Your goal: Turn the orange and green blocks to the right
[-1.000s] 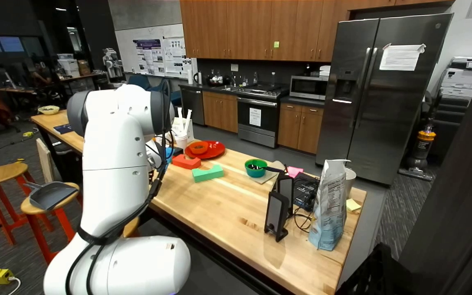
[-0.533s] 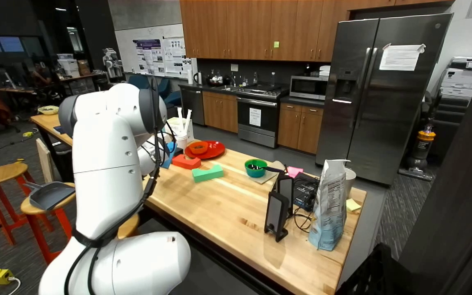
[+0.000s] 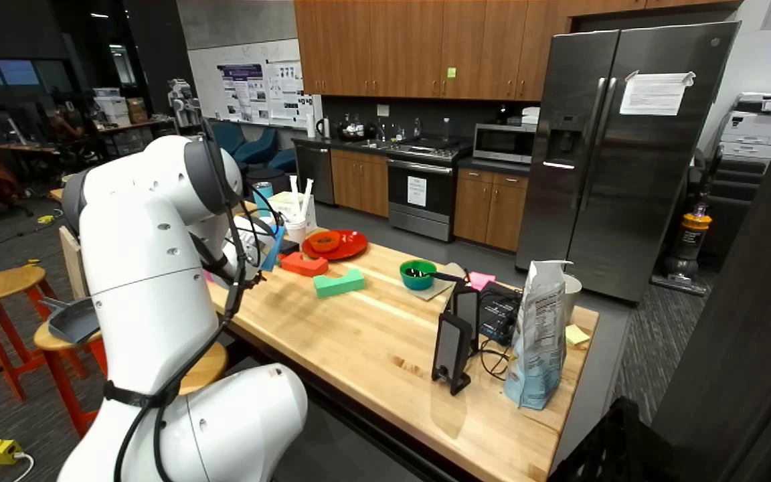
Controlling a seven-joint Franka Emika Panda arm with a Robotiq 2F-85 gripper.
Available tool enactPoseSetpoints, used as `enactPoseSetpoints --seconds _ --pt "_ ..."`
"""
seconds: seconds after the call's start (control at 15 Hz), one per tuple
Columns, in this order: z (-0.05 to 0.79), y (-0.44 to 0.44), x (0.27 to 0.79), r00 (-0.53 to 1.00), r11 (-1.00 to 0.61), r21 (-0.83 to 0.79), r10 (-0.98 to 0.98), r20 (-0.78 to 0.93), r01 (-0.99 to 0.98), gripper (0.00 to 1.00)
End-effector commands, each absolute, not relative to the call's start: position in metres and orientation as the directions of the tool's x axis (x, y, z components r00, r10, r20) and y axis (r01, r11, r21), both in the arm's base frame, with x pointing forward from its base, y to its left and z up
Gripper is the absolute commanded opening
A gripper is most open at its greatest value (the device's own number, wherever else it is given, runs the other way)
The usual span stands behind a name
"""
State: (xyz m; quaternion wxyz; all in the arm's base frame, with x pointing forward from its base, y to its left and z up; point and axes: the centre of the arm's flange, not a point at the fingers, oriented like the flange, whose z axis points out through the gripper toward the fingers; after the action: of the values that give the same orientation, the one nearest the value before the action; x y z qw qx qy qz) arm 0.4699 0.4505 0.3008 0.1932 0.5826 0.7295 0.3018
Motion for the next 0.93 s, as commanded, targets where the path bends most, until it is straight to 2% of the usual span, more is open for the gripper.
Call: enactPoseSetpoints --seconds 0.0,0.27,0.87 --pt "0.292 0.453 0.460 -0.200 0.107 0.731 0.979 0.041 0.674 1.00" --pt "0.287 0.460 0.459 -0.180 0.070 0.778 0.982 0.056 0.624 1.00" --pt "0.295 0.469 0.466 -0.174 0.074 0.764 0.983 0.050 0.640 1.00"
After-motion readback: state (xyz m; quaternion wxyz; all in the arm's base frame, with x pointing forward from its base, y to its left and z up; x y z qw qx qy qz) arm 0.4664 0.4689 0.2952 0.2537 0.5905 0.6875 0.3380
